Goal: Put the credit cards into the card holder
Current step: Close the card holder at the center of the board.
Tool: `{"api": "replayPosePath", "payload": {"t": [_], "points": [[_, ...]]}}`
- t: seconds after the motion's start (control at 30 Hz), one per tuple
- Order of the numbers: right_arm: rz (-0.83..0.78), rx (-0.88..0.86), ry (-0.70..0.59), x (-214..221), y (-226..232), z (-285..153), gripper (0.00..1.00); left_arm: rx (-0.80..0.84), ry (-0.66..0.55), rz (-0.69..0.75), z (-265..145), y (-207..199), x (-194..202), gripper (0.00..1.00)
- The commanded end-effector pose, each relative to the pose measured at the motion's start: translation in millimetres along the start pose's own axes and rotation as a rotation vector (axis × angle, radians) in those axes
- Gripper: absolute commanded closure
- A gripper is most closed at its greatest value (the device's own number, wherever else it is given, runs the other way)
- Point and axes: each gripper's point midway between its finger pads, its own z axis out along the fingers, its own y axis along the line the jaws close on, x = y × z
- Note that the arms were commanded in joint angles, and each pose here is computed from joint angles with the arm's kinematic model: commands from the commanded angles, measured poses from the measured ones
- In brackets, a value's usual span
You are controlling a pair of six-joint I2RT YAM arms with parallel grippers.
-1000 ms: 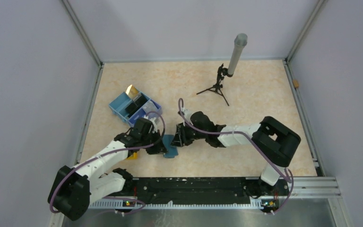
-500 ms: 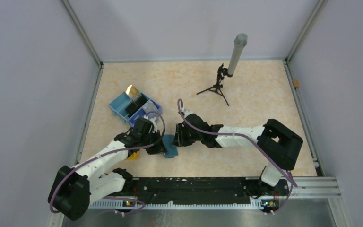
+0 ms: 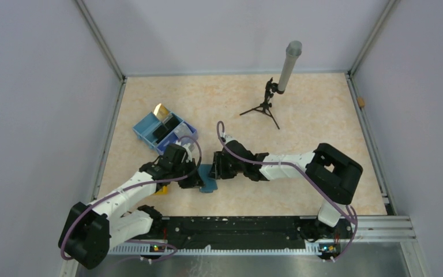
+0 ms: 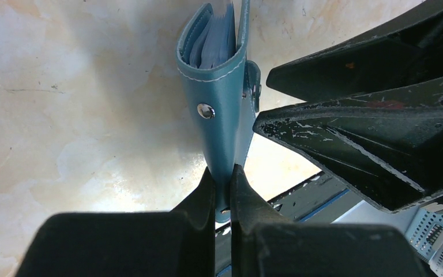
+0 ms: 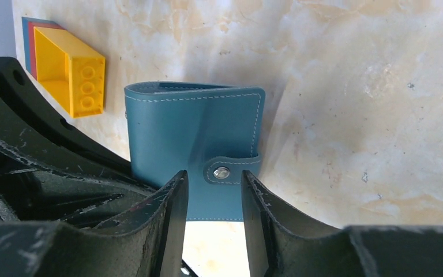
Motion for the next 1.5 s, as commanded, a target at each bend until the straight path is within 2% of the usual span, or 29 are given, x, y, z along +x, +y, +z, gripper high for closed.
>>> {"api": "replayPosePath", "payload": {"t": [0.0, 0.2, 0.43, 0.8, 0.93, 1.1, 1.37, 1.47], "points": [[0.012, -0.055, -0.042, -11, 17, 3, 0.61, -0.074, 0.033, 0.02, 1, 17, 9, 1.0], [0.012, -0.04, -0.035, -11, 14, 7, 0.61, -0.072, 0.033, 0.022, 1, 17, 9, 1.0], [0.021, -0.06, -0.02, -5, 19, 9, 0.66, -0.069, 0.032, 0.025, 1, 16, 9, 1.0], [0.029, -0.076, 0.004, -1, 24, 17, 0.67, -0.066, 0.033, 0.026, 2, 16, 9, 1.0], [0.041, -0.082, 0.003, 1, 24, 19, 0.74, -0.063, 0.035, 0.028, 2, 16, 10, 1.0], [0.046, -0.089, 0.003, 1, 26, 20, 0.89, -0.065, 0.037, 0.027, 2, 16, 10, 1.0], [0.048, -0.079, 0.005, 3, 22, 19, 1.0, -0.063, 0.041, 0.027, 3, 16, 11, 1.0], [0.044, -0.087, -0.002, 3, 23, 17, 1.0, -0.063, 0.043, 0.026, 3, 16, 11, 1.0]]}}
